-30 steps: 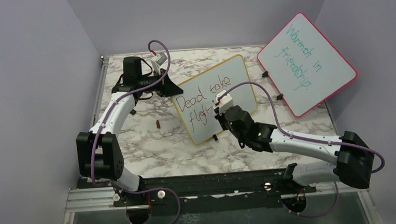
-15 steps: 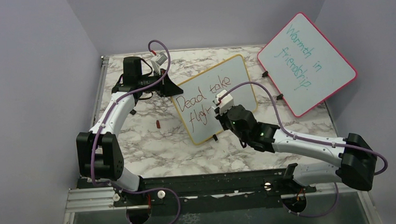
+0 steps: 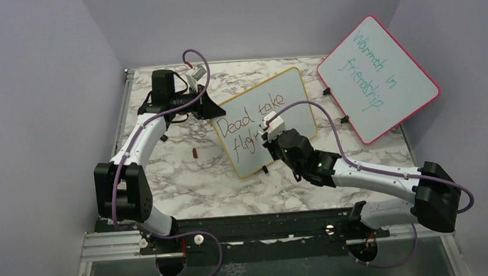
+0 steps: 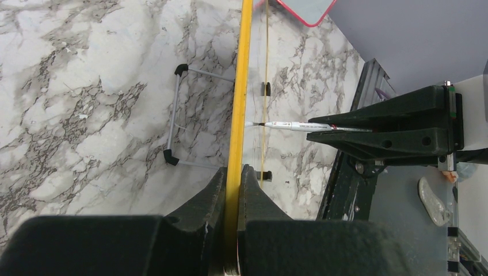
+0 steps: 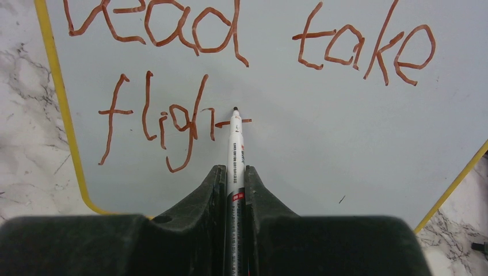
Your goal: Write a sentence on the whiteboard
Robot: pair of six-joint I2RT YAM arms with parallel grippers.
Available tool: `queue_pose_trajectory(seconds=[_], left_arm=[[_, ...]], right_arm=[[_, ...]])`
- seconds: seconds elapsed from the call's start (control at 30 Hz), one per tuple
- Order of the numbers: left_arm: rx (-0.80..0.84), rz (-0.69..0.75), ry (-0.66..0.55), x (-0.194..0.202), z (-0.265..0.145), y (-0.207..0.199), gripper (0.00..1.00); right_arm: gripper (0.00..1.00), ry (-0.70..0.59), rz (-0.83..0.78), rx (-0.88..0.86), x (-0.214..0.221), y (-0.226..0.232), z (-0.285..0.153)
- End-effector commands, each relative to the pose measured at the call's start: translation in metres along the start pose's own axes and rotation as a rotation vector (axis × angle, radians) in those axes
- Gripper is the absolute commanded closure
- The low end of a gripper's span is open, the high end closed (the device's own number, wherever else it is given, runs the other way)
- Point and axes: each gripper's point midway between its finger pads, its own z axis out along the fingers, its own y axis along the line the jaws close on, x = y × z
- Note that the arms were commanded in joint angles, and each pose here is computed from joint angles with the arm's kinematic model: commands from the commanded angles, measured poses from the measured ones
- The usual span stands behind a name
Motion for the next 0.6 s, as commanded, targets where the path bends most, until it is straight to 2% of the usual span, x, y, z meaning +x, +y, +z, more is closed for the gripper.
queue_pose_trajectory(seconds=[0.0, 0.2, 0.57], left_arm=[[-0.246, -0.019, 0.063, 0.027, -0.003, 0.062, 1.0], [-0.247, -0.02, 0.064, 0.028, -0.003, 0.062, 1.0], [-0.245, -0.018, 0.063, 0.027, -0.003, 0.062, 1.0]], right_arm=[[1.0, -0.066, 0.026, -0.008, -0.024, 0.002, 0.004], [1.0, -0.061, 0.023, 0.004, -0.022, 0.0, 0.006], [1.0, 0.024, 0.012, -0.011, 0.004, 0.001, 0.0]])
